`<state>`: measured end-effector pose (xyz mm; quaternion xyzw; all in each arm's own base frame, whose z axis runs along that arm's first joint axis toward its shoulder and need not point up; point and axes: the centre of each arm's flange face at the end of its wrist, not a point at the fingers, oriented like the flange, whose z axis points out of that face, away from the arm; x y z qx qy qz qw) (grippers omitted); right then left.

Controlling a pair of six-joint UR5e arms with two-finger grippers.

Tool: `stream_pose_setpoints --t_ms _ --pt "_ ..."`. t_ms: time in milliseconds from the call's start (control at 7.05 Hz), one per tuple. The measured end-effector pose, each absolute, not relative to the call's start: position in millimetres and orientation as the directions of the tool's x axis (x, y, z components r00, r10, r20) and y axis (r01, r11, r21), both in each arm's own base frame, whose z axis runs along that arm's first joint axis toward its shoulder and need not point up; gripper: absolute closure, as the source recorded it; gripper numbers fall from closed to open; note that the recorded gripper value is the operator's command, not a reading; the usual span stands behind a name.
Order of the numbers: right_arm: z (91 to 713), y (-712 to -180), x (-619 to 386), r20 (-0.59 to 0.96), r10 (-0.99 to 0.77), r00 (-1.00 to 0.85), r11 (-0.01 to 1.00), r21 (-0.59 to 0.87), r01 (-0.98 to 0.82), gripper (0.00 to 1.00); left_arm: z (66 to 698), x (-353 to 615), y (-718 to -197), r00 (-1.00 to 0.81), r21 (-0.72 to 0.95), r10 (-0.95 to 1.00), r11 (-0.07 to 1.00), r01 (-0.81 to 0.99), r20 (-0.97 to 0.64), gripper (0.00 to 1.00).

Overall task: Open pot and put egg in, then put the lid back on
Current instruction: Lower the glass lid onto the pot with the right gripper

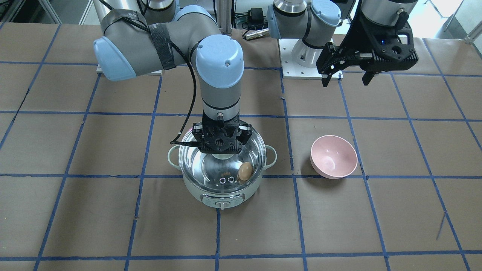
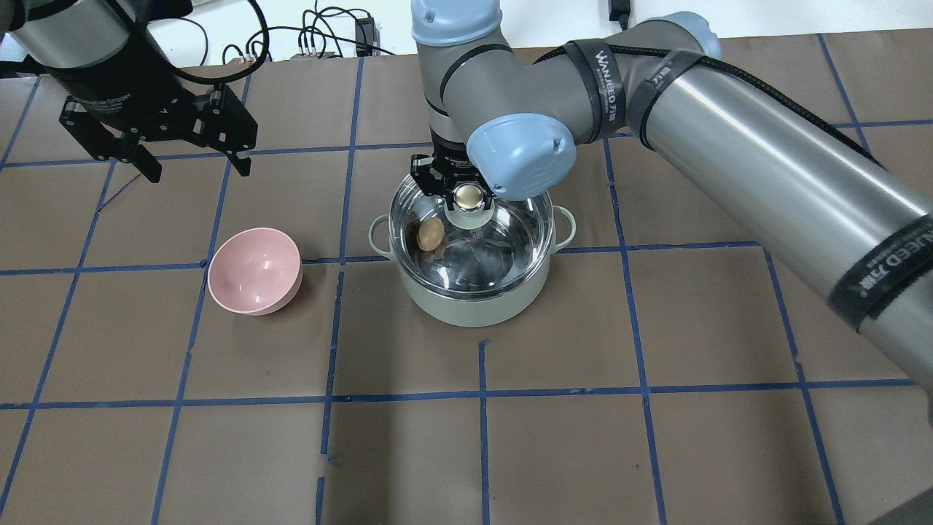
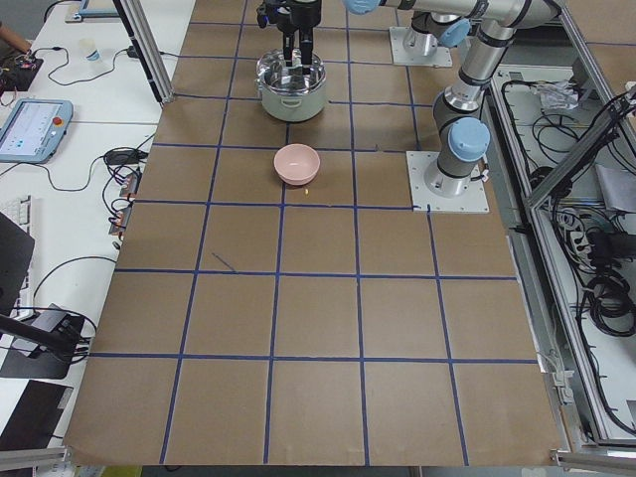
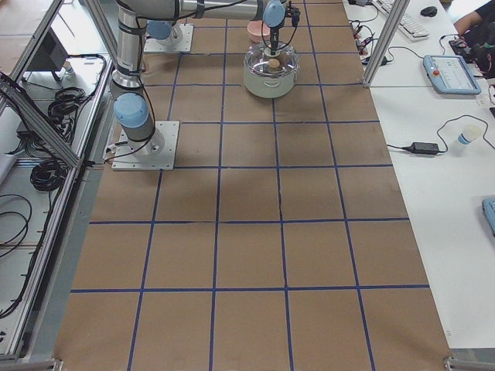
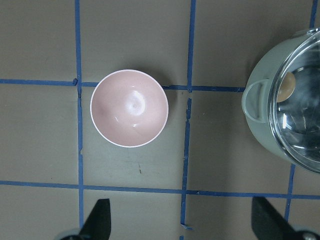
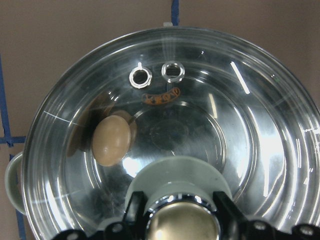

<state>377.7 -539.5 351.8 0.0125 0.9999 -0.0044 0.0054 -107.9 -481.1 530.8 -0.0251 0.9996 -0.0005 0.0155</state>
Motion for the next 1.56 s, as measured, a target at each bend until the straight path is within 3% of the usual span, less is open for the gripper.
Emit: stream_pose_setpoints --t_ms 1560 --pt "344.4 -540.1 378.8 -0.013 0.020 -1.000 1.000 0.006 0.020 0.90 530.7 -108.2 -480.5 -0.998 -0.002 -0.049 0.999 -0.049 -0.033 0.00"
